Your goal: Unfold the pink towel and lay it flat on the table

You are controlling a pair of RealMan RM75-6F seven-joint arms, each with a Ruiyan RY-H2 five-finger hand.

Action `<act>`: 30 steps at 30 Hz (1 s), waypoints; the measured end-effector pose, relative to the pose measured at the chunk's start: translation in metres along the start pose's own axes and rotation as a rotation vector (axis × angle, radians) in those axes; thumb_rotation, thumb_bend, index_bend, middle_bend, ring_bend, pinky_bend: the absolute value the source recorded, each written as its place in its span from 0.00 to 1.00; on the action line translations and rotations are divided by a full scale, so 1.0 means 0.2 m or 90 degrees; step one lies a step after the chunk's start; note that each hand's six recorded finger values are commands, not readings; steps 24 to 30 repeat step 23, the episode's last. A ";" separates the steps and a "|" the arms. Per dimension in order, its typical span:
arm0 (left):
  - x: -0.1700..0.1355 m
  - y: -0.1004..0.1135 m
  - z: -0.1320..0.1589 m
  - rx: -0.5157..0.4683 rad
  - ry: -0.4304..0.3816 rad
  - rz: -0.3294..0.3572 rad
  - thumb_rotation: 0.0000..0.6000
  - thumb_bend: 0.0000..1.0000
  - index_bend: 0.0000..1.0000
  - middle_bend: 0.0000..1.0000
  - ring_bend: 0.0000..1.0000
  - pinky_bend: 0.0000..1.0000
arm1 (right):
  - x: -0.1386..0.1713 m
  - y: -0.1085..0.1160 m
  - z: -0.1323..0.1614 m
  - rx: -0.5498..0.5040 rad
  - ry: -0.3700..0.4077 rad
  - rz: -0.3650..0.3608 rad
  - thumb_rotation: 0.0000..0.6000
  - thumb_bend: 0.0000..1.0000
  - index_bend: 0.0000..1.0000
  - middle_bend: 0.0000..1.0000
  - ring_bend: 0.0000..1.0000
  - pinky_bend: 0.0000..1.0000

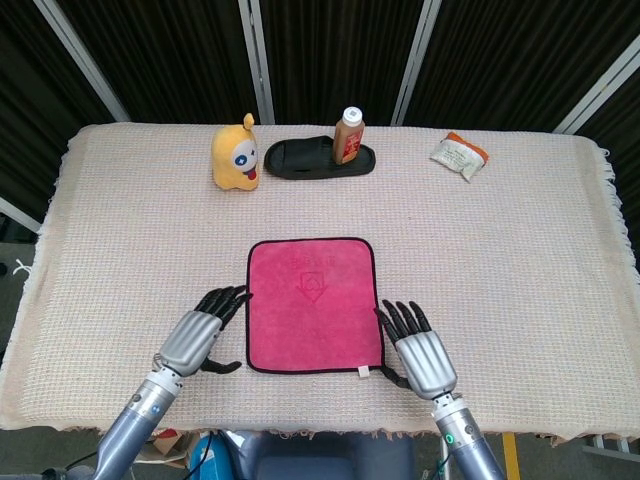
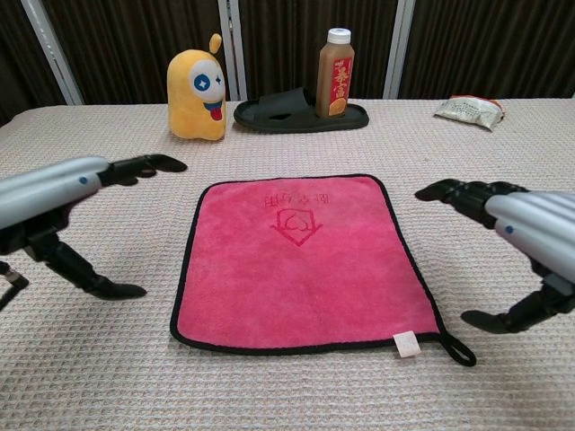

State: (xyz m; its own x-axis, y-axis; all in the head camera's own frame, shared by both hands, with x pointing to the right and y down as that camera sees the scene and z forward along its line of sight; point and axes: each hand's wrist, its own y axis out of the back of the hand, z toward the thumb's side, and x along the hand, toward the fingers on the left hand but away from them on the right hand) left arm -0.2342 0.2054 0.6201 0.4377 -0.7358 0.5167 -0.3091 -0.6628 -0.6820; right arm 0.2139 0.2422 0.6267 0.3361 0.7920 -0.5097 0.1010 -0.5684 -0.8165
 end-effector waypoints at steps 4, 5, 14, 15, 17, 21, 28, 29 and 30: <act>-0.09 0.11 -0.10 0.015 0.021 0.068 1.00 0.00 0.02 0.00 0.00 0.00 | 0.02 0.04 -0.13 0.014 -0.020 -0.025 1.00 0.22 0.00 0.00 0.00 0.04; -0.11 0.13 -0.13 0.023 0.027 0.083 1.00 0.00 0.02 0.00 0.00 0.00 | 0.02 0.05 -0.16 0.016 -0.027 -0.030 1.00 0.22 0.00 0.00 0.00 0.04; -0.40 0.30 -0.41 0.102 0.094 0.208 1.00 0.00 0.02 0.00 0.00 0.00 | 0.14 0.10 -0.59 0.011 -0.113 -0.063 1.00 0.22 0.00 0.00 0.00 0.04; -0.43 0.31 -0.44 0.107 0.102 0.215 1.00 0.00 0.02 0.00 0.00 0.00 | 0.16 0.11 -0.64 0.006 -0.126 -0.067 1.00 0.22 0.00 0.00 0.00 0.04; -0.50 0.34 -0.49 0.116 0.127 0.233 1.00 0.00 0.01 0.00 0.00 0.00 | 0.21 0.13 -0.71 -0.008 -0.144 -0.077 1.00 0.22 0.00 0.00 0.00 0.04; -0.61 0.38 -0.60 0.121 0.172 0.251 1.00 0.00 0.00 0.00 0.00 0.00 | 0.32 0.20 -0.81 -0.032 -0.174 -0.110 1.00 0.22 0.00 0.00 0.00 0.04; -0.66 0.39 -0.64 0.126 0.186 0.255 1.00 0.00 0.00 0.00 0.00 0.00 | 0.37 0.21 -0.83 -0.030 -0.177 -0.122 1.00 0.22 0.00 0.00 0.00 0.04; -0.66 0.39 -0.64 0.126 0.186 0.255 1.00 0.00 0.00 0.00 0.00 0.00 | 0.37 0.21 -0.83 -0.030 -0.177 -0.122 1.00 0.22 0.00 0.00 0.00 0.04; -0.66 0.39 -0.64 0.126 0.186 0.255 1.00 0.00 0.00 0.00 0.00 0.00 | 0.37 0.21 -0.83 -0.030 -0.177 -0.122 1.00 0.22 0.00 0.00 0.00 0.04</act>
